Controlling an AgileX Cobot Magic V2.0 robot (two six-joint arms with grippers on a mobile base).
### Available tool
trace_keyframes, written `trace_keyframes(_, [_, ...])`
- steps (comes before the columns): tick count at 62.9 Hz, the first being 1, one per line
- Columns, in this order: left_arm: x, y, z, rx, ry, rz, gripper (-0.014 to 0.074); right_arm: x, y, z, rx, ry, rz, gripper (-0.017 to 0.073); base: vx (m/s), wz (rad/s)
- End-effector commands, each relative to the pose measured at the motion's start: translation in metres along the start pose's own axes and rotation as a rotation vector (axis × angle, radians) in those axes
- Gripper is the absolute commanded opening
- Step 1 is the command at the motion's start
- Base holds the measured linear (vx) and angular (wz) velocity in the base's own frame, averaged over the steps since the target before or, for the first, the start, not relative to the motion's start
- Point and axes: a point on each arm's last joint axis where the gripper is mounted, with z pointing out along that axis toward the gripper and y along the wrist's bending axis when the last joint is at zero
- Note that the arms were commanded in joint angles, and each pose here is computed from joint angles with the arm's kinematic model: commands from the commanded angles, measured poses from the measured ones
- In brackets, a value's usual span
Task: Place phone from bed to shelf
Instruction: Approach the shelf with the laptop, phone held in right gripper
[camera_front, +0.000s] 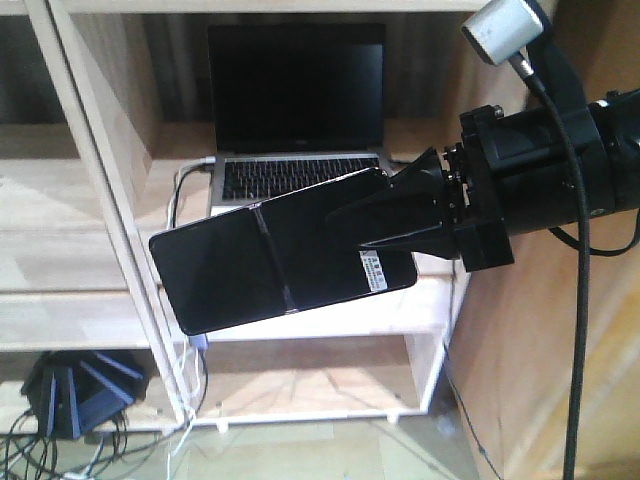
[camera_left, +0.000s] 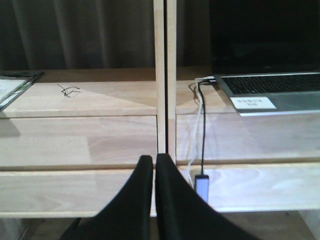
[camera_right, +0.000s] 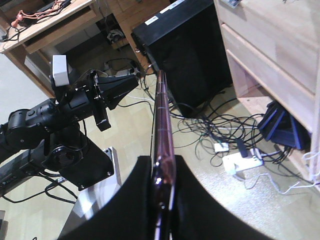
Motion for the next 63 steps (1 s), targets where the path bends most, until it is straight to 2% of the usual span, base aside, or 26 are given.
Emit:
trace_keyframes(1, [-0.0043,0.0002,-0.0003,-0.003,-0.071,-0.009,0.0001,-0.0114,0.0203,-0.0084,-0.086,-0.065,-0.023,-0.0002,0.31,0.09])
trace_keyframes(63, [-0.0043,0.0002,-0.0003,-0.003,-0.071,-0.009,0.0001,-0.0115,0.0202,-0.0084,-0.086,-0.065,-0.023,-0.0002,0.23,0.03])
